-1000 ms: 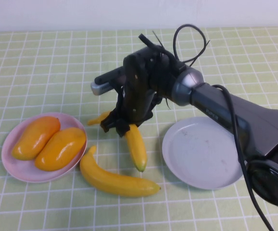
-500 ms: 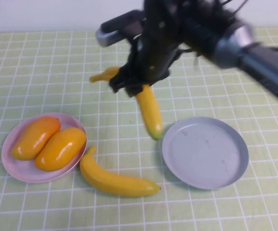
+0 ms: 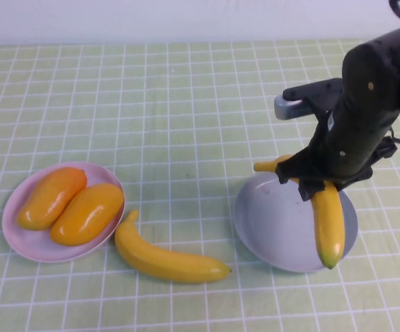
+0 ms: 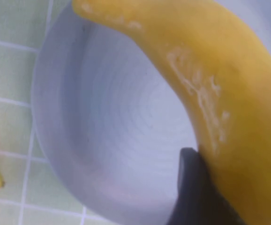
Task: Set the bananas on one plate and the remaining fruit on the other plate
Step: Put another type of fruit in the right plate
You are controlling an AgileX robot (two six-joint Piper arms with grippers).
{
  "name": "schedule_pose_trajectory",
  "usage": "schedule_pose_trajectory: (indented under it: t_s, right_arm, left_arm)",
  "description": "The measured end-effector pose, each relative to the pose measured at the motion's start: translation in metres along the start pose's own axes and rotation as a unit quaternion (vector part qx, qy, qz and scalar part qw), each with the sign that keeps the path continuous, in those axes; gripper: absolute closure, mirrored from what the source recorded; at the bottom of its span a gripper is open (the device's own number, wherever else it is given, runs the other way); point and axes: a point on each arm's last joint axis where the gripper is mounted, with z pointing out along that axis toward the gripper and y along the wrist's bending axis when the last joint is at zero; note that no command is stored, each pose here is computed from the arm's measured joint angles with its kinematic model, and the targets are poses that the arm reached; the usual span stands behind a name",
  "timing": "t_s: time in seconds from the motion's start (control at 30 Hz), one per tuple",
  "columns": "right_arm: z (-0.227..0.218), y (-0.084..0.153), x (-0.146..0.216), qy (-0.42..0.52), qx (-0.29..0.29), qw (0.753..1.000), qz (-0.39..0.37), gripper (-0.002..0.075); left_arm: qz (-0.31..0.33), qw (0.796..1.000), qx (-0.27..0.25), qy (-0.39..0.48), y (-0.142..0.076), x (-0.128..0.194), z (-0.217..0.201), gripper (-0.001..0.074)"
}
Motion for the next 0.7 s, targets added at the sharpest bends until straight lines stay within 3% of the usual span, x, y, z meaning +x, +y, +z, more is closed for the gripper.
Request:
schedule_pose_trajectory:
  t_s: [0.7]
  right_arm:
    - [0.065, -0.005, -0.007, 0.023, 0.047, 0.998, -0.020, 0.0408]
  left_arm:
    - [0.000, 1.000, 0.000, 0.000, 0.000, 0.000, 0.000, 0.0733]
